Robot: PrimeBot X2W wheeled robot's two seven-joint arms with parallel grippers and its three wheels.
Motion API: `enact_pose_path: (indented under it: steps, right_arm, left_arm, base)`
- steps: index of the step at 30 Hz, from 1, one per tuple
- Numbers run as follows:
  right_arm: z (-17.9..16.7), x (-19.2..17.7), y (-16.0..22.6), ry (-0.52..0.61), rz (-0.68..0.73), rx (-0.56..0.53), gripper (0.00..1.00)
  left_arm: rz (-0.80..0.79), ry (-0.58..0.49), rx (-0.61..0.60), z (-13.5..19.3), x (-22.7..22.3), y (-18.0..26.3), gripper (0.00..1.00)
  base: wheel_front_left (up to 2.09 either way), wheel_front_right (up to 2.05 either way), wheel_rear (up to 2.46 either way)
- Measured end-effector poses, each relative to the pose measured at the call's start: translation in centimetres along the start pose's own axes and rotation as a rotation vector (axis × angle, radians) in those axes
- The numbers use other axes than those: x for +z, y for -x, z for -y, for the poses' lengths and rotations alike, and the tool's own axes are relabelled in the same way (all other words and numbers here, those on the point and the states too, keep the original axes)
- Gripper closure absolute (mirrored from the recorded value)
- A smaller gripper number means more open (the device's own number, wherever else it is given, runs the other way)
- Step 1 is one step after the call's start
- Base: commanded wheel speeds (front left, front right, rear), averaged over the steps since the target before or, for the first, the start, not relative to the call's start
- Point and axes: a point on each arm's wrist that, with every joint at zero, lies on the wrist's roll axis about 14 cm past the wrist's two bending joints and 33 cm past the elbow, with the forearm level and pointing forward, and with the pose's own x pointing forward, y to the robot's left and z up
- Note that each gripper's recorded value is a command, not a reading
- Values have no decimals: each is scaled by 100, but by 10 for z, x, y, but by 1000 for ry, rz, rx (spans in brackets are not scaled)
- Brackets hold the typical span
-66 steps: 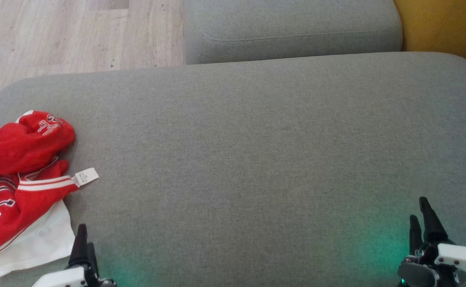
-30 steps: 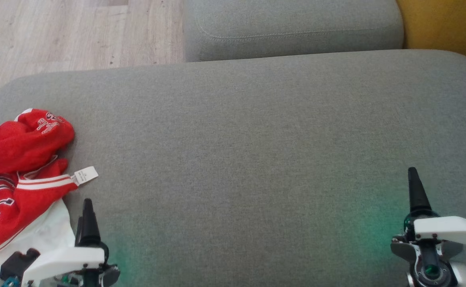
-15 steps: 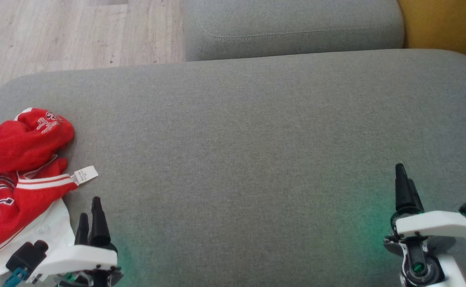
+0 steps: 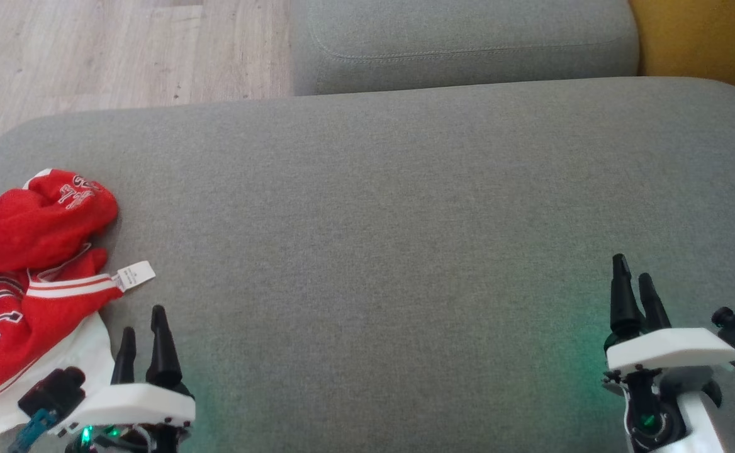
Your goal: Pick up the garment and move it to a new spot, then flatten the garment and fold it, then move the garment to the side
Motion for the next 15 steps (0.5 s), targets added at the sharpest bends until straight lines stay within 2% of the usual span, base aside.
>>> enact_pose_path:
  steps: [15]
  right_arm:
    - [0,-2,-1,203,7,5,0]
  left_arm:
    - [1,-194,-10,0,-4,-1,0]
  base:
    - [0,0,0]
